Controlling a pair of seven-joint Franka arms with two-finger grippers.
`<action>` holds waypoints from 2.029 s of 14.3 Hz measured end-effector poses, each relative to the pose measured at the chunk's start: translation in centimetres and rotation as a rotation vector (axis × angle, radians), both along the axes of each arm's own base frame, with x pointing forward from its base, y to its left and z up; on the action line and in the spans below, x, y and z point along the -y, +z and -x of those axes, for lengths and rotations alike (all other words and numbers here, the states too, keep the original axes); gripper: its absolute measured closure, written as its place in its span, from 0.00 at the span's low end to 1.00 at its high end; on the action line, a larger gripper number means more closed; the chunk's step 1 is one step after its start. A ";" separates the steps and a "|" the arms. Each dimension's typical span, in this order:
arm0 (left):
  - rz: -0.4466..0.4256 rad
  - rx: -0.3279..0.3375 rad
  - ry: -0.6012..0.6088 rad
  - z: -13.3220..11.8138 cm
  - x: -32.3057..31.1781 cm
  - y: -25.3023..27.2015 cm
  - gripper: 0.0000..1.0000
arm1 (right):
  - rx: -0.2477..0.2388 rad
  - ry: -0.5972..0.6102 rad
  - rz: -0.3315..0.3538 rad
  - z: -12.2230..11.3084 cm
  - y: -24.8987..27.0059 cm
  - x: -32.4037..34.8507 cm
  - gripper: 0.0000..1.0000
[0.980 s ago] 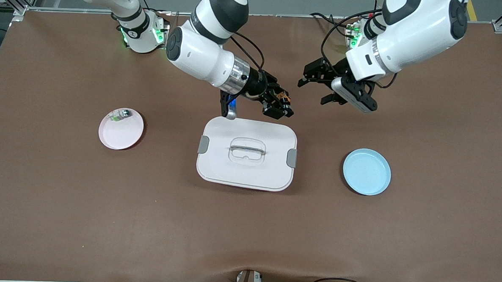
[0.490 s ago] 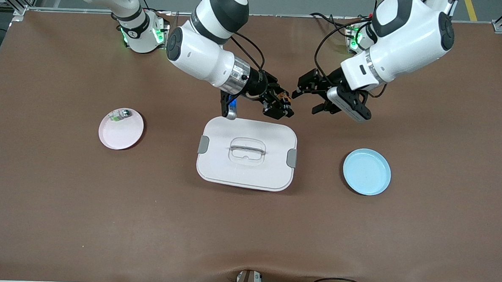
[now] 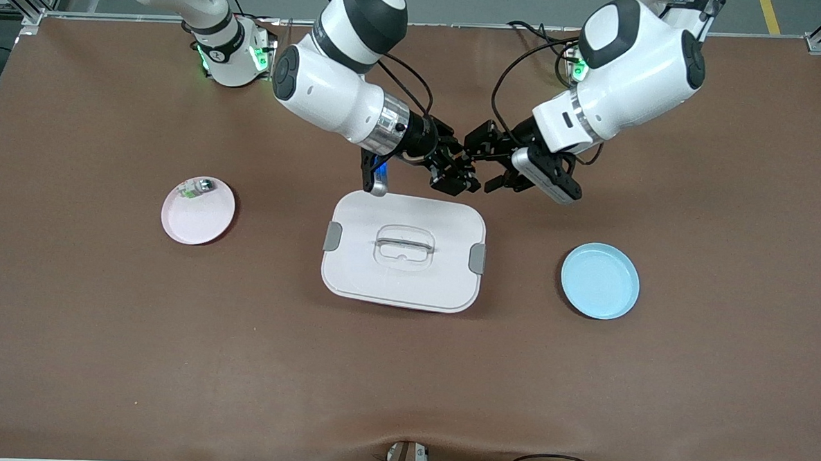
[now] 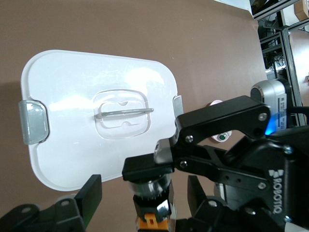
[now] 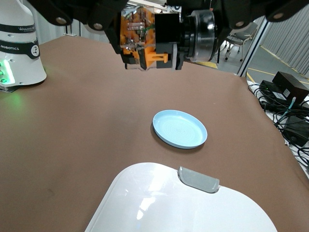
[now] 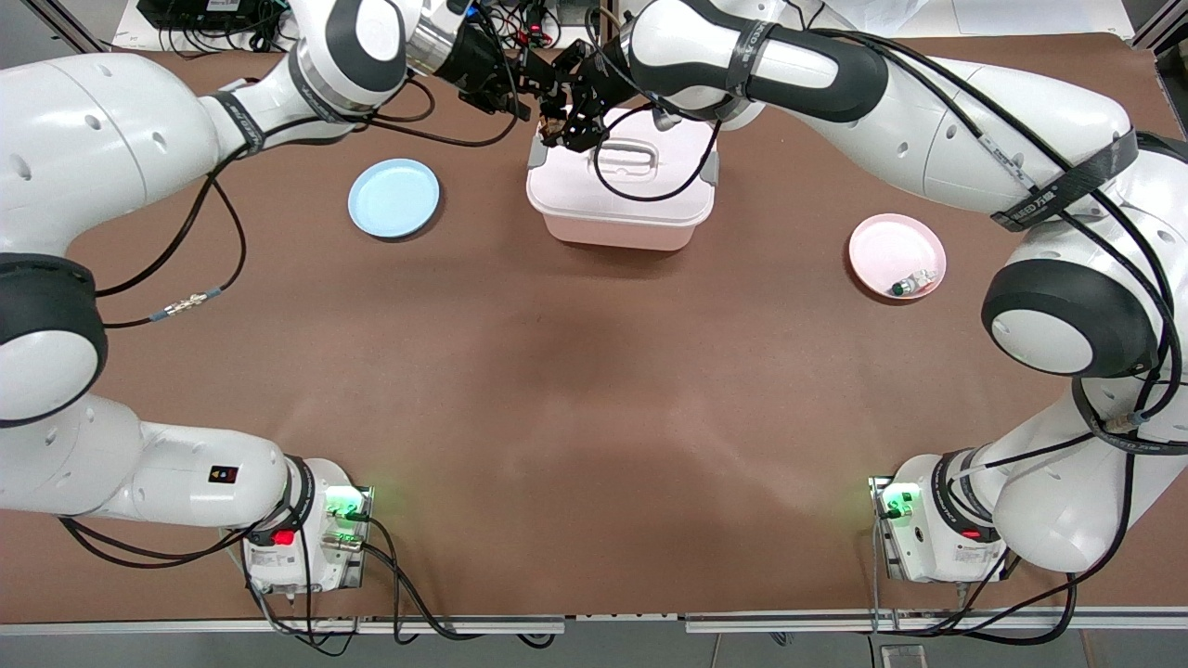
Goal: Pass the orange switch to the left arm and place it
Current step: 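Grasp the switch with the left gripper and open the right gripper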
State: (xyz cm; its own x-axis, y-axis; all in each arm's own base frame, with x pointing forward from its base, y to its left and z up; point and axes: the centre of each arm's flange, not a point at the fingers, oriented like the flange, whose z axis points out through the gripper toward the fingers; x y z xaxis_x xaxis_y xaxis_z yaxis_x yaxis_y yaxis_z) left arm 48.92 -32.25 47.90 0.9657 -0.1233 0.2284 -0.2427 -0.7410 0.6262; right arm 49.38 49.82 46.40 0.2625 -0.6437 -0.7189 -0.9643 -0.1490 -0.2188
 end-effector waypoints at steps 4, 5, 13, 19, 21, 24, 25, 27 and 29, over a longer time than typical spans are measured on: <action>0.000 -0.005 -0.001 -0.1 0.3 -0.6 0.34 | 0.000 0.002 0.000 0.1 0.0 -0.1 0.27; 0.002 -0.005 -0.001 -0.1 0.3 -0.5 0.45 | -0.001 0.002 0.001 0.1 -0.1 -0.1 0.27; 0.016 -0.012 0.014 -0.3 0.4 -0.4 0.60 | 0.006 -0.007 0.000 -0.1 -0.1 -0.1 0.27; 0.017 -0.021 0.013 -0.5 0.5 -0.8 0.60 | 0.003 -0.007 0.003 -0.2 -0.4 -0.1 0.21; 0.017 -0.028 0.011 -0.6 0.5 -1.1 0.60 | 0.002 -0.003 0.002 -0.1 -0.3 -0.2 0.04; 0.016 -0.040 0.009 -0.7 0.4 -1.4 0.60 | 0.002 -0.001 0.002 0.0 -0.3 -0.3 0.00; 0.016 -0.045 0.008 -0.8 0.3 -1.5 0.60 | 0.003 -0.002 0.002 0.0 -0.3 -0.3 0.00; 0.010 -0.055 0.009 -1.3 -0.6 -1.5 0.60 | 0.004 -0.007 0.004 -0.3 -0.3 0.1 0.00; -0.034 -0.047 0.001 -2.7 -2.9 -1.0 0.60 | -0.003 -0.002 0.018 -1.0 -0.3 0.9 0.00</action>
